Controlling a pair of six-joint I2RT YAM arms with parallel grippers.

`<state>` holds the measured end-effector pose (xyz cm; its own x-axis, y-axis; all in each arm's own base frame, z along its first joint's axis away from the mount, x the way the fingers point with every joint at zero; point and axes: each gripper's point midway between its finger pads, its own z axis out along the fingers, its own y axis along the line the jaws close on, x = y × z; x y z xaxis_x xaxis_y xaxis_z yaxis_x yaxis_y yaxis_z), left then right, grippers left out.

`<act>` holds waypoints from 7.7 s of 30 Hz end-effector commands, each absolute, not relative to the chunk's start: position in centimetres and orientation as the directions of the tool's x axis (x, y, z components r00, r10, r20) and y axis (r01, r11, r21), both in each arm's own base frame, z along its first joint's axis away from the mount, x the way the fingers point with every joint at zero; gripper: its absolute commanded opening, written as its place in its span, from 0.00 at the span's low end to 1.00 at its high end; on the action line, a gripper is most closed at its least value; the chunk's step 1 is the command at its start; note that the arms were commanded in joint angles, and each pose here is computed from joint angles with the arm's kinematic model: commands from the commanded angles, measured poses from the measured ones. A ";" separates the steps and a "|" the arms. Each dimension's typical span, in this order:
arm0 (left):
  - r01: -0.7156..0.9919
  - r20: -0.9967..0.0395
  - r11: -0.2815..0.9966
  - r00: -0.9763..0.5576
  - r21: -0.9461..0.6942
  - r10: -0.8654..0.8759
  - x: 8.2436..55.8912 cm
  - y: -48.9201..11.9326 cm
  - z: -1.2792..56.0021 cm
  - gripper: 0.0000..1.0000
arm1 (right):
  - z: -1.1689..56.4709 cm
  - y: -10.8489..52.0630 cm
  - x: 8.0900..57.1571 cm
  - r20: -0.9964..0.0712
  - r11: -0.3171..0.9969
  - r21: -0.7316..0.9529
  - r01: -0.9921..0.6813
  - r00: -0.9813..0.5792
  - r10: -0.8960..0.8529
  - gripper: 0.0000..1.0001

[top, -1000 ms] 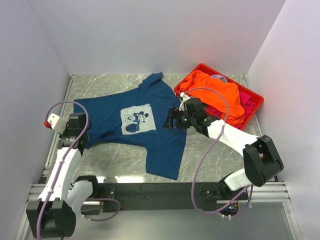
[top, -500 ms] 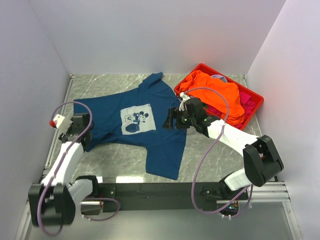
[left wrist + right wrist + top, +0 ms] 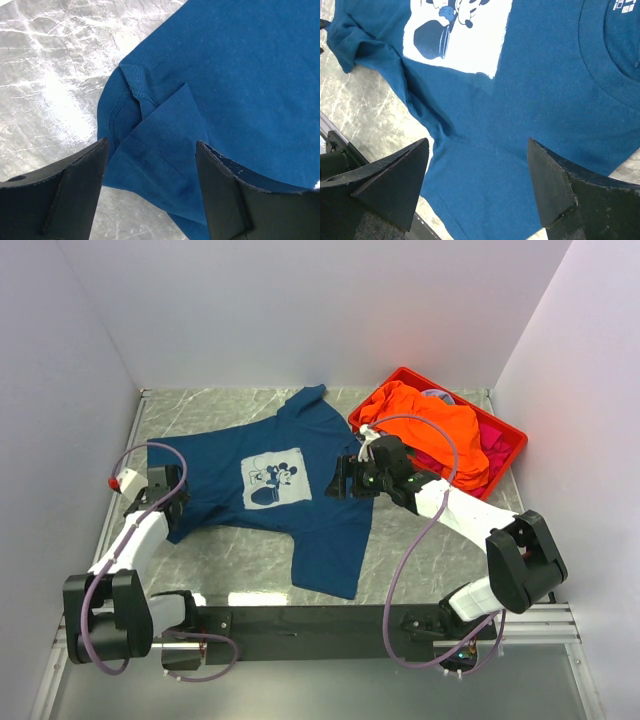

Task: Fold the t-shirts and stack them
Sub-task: Flatten the tshirt out, then fold the tshirt

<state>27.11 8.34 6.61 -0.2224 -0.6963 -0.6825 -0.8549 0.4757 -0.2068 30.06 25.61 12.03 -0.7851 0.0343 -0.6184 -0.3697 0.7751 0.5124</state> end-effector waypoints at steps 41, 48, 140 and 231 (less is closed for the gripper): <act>-0.737 -0.705 0.484 -0.014 -0.472 -0.709 26.6 7.7 16.7 0.01 | 13.8 25.5 30.7 -0.664 0.771 0.502 -0.392 -0.746 0.053 0.85; -0.711 -0.716 0.469 0.070 -0.524 -0.694 26.0 8.2 19.4 0.00 | 13.0 25.5 27.8 -0.632 0.800 0.484 -0.356 -0.774 0.038 0.85; -0.695 -0.701 0.387 0.236 -0.606 -0.673 23.1 9.4 18.6 0.01 | 14.6 21.5 15.7 -0.611 0.968 0.206 -0.144 -0.791 0.012 0.00; -0.599 -0.801 0.625 0.047 -0.501 -0.597 35.6 4.8 17.3 0.99 | 15.2 26.2 43.5 -0.641 0.964 0.185 -0.193 -0.767 -0.030 0.77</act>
<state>35.67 6.39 15.55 0.0309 -0.6363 -0.7708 -0.6302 0.5862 -0.5091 44.99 25.76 14.78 -0.7678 -0.0681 -0.6370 -0.1719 0.9798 0.1025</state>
